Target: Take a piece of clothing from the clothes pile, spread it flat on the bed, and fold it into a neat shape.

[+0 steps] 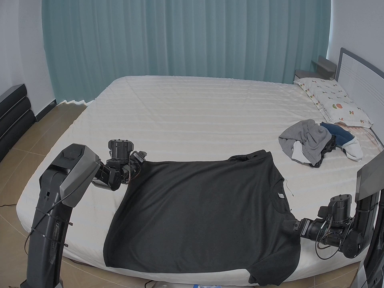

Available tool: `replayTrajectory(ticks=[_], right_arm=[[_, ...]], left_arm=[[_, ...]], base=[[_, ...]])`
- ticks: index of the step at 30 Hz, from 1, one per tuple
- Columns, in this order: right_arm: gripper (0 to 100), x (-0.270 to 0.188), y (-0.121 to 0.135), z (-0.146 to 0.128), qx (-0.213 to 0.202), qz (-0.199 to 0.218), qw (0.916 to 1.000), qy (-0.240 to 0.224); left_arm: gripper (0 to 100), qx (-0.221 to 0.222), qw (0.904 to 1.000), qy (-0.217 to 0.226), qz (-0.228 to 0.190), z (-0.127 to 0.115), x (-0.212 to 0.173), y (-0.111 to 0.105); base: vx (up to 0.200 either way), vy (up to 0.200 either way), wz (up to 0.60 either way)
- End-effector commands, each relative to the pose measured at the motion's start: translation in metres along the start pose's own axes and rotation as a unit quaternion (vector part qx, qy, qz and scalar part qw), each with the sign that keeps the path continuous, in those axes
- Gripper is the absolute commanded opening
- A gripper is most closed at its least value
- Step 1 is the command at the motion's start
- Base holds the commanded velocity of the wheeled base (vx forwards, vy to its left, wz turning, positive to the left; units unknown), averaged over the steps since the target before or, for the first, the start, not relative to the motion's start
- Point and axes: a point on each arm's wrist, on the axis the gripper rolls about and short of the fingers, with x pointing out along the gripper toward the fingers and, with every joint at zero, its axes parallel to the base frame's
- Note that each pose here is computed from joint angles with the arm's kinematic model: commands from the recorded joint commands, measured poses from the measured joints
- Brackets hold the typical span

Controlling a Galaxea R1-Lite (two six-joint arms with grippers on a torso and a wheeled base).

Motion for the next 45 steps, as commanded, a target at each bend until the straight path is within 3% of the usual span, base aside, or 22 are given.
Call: replayTrajectory(ticks=[1, 5, 9, 22, 23, 30, 35, 43, 45], right_arm=[[100, -0.002, -0.001, -0.004, 0.001, -0.005, 0.9999, 0.01], [100, -0.002, -0.001, -0.003, 0.0, -0.003, 1.0, 0.007], [100, -0.002, -0.001, -0.003, 0.003, -0.003, 1.0, 0.007], [100, -0.002, 0.001, -0.004, 0.009, 0.001, 0.9999, 0.009], [100, -0.002, 0.001, -0.004, 0.009, 0.001, 0.9999, 0.009], [100, -0.001, 0.001, -0.003, 0.013, 0.002, 0.9999, 0.006], [100, 0.0, 0.001, -0.003, 0.014, 0.002, 0.9999, 0.008], [100, -0.001, 0.001, -0.003, 0.014, 0.001, 0.9999, 0.008], [100, -0.001, 0.001, -0.004, 0.014, 0.0, 0.9999, 0.01]], left_arm=[[0, -0.003, 0.9996, -0.028, 0.003, 0.004, 0.007, 0.001], [0, -0.009, 0.9968, -0.079, -0.003, 0.016, 0.015, -0.005], [0, -0.014, 0.9947, -0.101, -0.012, 0.02, 0.019, -0.005], [0, 0.015, 0.9936, -0.112, 0.003, 0.017, 0.024, 0.005], [100, 0.015, 0.9935, -0.113, 0.004, 0.017, 0.024, 0.005], [100, 0.01, 0.9935, -0.113, 0.006, 0.02, 0.022, 0.005], [100, -0.021, 0.9916, -0.127, 0.01, 0.04, 0.011, 0.004], [100, -0.022, 0.9975, -0.067, 0.005, 0.044, -0.014, 0.009], [100, -0.02, 0.9995, -0.025, -0.006, 0.037, -0.019, 0.014]], base=[[0.0, 0.0, 0.0], [0.0, 0.0, 0.0], [0.0, 0.0, 0.0], [0.0, 0.0, 0.0], [0.0, 0.0, 0.0], [0.0, 0.0, 0.0], [0.0, 0.0, 0.0], [0.0, 0.0, 0.0], [0.0, 0.0, 0.0]])
